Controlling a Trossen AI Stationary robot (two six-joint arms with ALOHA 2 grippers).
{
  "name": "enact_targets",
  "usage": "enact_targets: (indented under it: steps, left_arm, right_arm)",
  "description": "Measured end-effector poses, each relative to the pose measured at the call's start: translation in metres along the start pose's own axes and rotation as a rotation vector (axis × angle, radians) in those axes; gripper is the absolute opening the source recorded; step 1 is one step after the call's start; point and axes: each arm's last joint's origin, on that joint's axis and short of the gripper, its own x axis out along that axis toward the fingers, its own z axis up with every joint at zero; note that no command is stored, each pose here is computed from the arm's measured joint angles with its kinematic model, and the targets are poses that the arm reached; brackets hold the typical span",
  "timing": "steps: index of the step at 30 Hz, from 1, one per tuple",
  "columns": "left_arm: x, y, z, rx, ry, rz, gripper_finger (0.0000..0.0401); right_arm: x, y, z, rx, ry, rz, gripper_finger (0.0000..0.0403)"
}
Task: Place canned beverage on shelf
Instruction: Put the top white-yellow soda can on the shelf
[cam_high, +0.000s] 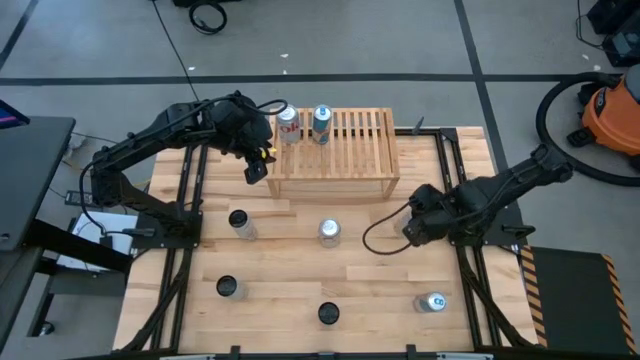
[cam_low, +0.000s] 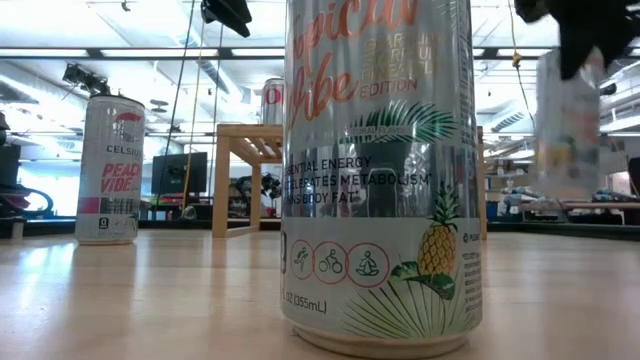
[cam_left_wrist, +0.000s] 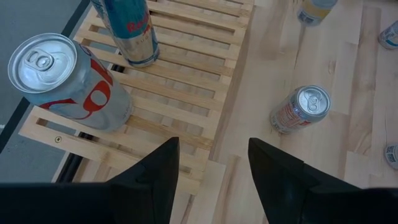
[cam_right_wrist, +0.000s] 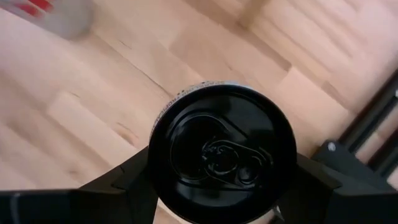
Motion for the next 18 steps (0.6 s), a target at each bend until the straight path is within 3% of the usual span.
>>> enact_targets:
  steps: [10,18]
  left_arm:
    - [0.000,0.000,0.000,0.000,0.000,0.000,0.0192]
    - [0.000,0.000,0.000,-0.001,-0.001,0.000,0.0192]
  right_arm:
    - [-0.059,-0.008,0.050,-0.006,-0.141,0.157,0.0257]
    - [-0.094,-0.030,0.091,0.041,-0.330,0.191,0.0257]
